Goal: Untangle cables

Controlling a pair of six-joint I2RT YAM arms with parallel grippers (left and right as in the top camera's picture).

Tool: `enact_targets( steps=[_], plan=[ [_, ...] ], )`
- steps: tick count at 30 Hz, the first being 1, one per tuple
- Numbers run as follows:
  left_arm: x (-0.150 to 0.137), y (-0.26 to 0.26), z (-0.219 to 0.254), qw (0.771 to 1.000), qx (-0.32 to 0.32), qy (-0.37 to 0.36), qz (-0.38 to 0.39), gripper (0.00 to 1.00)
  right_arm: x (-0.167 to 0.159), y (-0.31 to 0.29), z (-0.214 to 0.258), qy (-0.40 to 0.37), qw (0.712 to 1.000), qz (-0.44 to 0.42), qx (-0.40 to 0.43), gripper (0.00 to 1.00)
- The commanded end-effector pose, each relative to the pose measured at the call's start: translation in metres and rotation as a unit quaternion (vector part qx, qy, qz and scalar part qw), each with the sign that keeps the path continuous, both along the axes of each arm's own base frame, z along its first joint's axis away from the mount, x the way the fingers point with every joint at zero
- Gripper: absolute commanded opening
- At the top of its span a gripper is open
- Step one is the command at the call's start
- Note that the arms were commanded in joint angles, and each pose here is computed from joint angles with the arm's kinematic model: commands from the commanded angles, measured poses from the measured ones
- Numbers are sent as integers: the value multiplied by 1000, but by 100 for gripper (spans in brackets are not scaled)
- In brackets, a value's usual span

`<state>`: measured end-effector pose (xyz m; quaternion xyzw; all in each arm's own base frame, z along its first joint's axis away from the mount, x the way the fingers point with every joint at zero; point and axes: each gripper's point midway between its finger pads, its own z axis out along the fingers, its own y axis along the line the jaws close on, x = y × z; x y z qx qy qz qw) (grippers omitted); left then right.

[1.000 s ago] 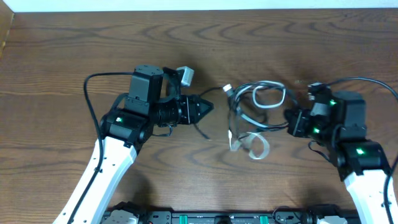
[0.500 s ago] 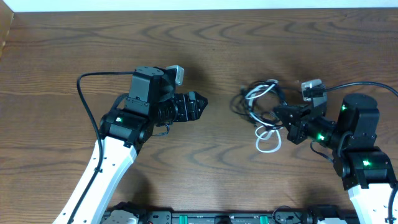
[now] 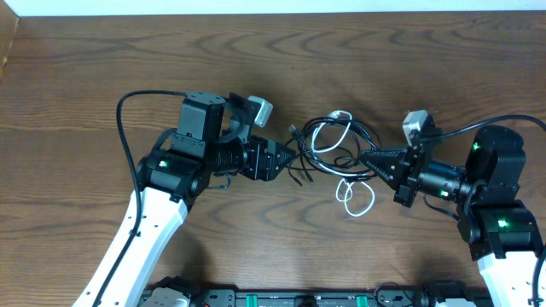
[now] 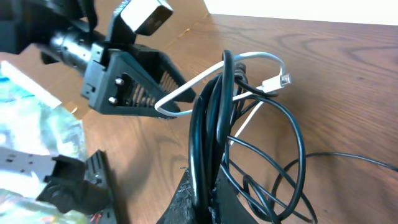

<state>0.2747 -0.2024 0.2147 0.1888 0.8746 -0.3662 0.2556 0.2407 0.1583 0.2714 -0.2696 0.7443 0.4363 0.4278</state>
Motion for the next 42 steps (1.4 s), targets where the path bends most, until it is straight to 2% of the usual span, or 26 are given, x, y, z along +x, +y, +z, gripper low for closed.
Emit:
enact_targets(
  steps=[1,7,10,13,19,25,34,36,40,42],
  plan=[
    [-2,-3,13,998,-3,-48,-38,76,-10,4,8,-19,999,30,12,1],
    [7,-6,22,993,-1,-103,-56,76,-12,5,9,-17,999,37,15,1],
    [12,-12,35,989,-21,-133,-65,76,-13,5,6,-7,999,36,15,1],
    [6,-20,45,985,-51,-141,-91,76,-9,3,-3,15,1000,22,8,1],
    [-5,-23,42,985,-60,-119,-107,79,4,-4,-24,79,997,-23,-5,1],
    [-25,-43,45,978,-63,-131,-152,79,7,-4,-28,89,996,-26,-6,1],
    [-20,-61,20,973,80,-189,-104,79,8,-5,-29,91,995,-28,-7,1],
    [-19,-63,19,970,98,-201,-93,78,7,-5,-29,91,995,-28,-7,1],
    [-12,-63,19,961,136,-231,-63,69,7,-4,-29,92,995,-27,-7,1],
    [-11,-64,22,960,136,-238,-60,69,7,-4,-30,94,995,-27,-7,1]
  ],
)
